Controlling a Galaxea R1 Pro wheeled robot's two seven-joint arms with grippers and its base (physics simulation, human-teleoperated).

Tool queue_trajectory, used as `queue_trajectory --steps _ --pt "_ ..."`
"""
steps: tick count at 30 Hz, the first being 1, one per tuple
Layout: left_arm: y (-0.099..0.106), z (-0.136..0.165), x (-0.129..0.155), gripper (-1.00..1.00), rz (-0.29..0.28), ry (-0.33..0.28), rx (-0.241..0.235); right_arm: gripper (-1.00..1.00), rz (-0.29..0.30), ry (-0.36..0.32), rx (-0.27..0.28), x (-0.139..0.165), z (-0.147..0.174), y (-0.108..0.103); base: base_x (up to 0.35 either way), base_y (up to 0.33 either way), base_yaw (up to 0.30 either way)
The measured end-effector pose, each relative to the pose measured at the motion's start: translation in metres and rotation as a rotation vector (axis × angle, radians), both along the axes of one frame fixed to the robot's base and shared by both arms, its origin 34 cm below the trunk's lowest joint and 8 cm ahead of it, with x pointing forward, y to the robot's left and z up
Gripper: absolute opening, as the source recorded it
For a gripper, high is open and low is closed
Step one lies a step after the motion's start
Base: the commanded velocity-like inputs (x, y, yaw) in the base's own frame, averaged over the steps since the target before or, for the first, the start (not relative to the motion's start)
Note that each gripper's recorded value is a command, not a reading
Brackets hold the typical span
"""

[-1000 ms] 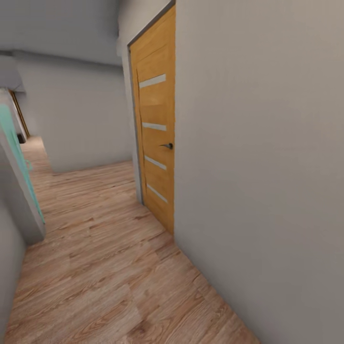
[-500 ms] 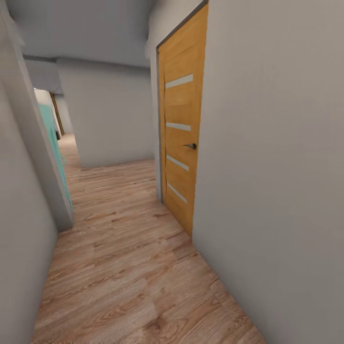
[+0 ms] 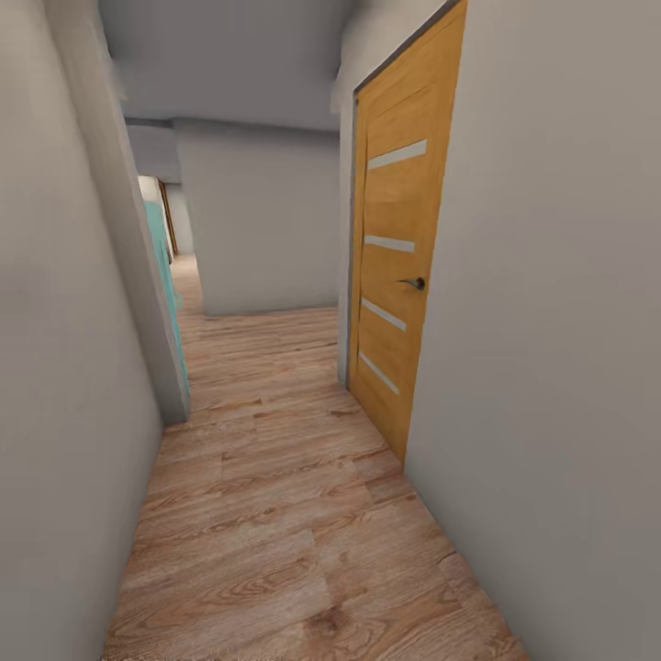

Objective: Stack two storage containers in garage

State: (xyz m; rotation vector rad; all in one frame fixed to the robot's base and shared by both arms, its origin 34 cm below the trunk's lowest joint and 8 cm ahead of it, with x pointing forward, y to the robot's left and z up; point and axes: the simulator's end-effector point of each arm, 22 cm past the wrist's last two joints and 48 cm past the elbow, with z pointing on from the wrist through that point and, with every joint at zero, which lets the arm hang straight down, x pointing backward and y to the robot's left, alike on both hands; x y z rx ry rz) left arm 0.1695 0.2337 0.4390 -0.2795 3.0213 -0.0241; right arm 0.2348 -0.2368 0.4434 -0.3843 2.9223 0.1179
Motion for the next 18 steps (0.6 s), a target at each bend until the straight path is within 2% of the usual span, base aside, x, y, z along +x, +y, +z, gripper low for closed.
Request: queue_trajectory --steps 12,15,18 --pt "-0.0001 0.0 0.0 1.0 0.0 0.0 0.0 1.0 -0.001 0.0 0.0 0.0001 0.0 0.0002 0.002 0.0 0.298" --pt "0.0001 0.0 -0.0001 1.0 0.0 0.0 0.0 1.0 -0.001 0.0 -0.001 -0.0001 0.0 0.0 0.071 0.0 0.159" --pt "-0.0003 0.0 -0.0015 1.0 0.001 0.006 -0.001 1.0 -0.003 0.0 -0.002 -0.0002 0.0001 -0.0001 0.246 0.0 0.041"
